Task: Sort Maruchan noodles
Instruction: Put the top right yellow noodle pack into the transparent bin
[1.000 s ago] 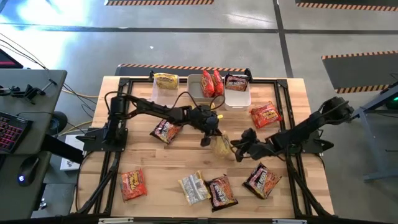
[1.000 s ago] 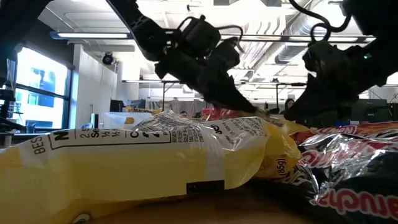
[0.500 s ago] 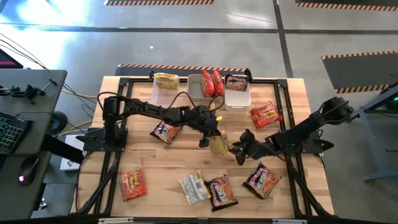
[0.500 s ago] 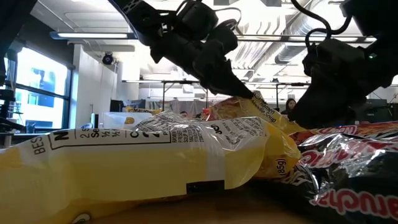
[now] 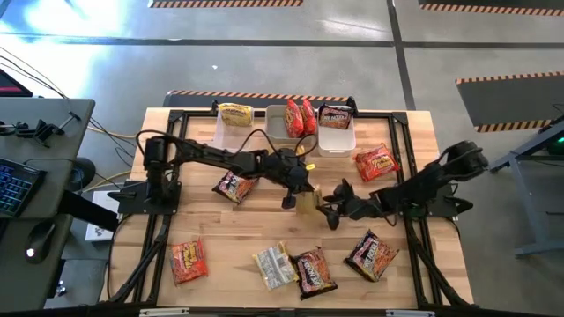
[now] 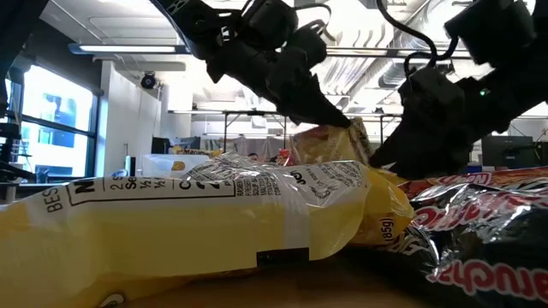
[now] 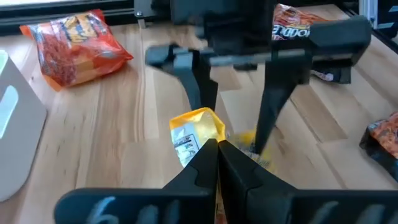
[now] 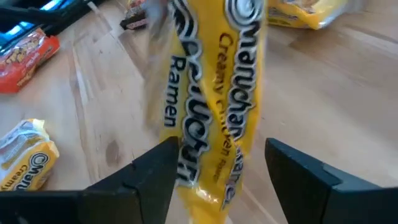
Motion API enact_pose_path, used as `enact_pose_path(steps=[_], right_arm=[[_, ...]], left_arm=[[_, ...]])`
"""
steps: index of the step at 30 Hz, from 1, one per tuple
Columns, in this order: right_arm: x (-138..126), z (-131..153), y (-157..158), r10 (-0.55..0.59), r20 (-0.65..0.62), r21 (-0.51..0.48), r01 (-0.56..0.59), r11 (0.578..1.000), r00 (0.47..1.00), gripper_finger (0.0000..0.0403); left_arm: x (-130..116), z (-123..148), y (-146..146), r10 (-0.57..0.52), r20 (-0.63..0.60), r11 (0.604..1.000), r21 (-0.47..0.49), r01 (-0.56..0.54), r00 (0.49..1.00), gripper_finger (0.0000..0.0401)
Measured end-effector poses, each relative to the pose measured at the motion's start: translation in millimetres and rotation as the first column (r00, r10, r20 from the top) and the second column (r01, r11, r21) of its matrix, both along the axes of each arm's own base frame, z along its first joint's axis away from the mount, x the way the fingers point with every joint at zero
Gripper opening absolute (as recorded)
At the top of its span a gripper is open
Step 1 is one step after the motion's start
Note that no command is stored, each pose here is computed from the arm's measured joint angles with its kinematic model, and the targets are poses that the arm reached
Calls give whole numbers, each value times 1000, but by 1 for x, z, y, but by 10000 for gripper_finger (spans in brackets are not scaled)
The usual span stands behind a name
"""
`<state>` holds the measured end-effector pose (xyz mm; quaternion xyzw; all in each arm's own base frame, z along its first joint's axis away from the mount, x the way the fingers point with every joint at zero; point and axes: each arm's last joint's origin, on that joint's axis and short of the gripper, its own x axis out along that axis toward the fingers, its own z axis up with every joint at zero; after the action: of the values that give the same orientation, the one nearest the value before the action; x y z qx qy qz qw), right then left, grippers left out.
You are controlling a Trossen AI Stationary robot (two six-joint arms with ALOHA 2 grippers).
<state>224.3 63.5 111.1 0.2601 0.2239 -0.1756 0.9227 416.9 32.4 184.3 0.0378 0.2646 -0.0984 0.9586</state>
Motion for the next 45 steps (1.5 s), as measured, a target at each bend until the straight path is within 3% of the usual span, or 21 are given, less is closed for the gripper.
enact_pose_path(steps=[8,18,30,36,45], right_arm=[[18,-14,7,98,142,-88,-86,992,985,232],[24,-24,3,3,255,-109,26,994,967,228],[19,-19,15,-120,316,-128,167,978,941,126],[16,-17,21,-124,335,-155,185,970,934,85],[21,3,17,-14,399,-214,108,971,917,98]], left_arm=[[-3,14,0,-2,34,1000,5,1,999,0],[-4,19,1,28,43,1000,-1,-28,999,0],[-8,29,6,82,81,997,-11,-81,993,0],[-26,31,7,103,117,994,-51,-97,988,0],[-76,49,7,140,107,989,-69,-134,984,25]])
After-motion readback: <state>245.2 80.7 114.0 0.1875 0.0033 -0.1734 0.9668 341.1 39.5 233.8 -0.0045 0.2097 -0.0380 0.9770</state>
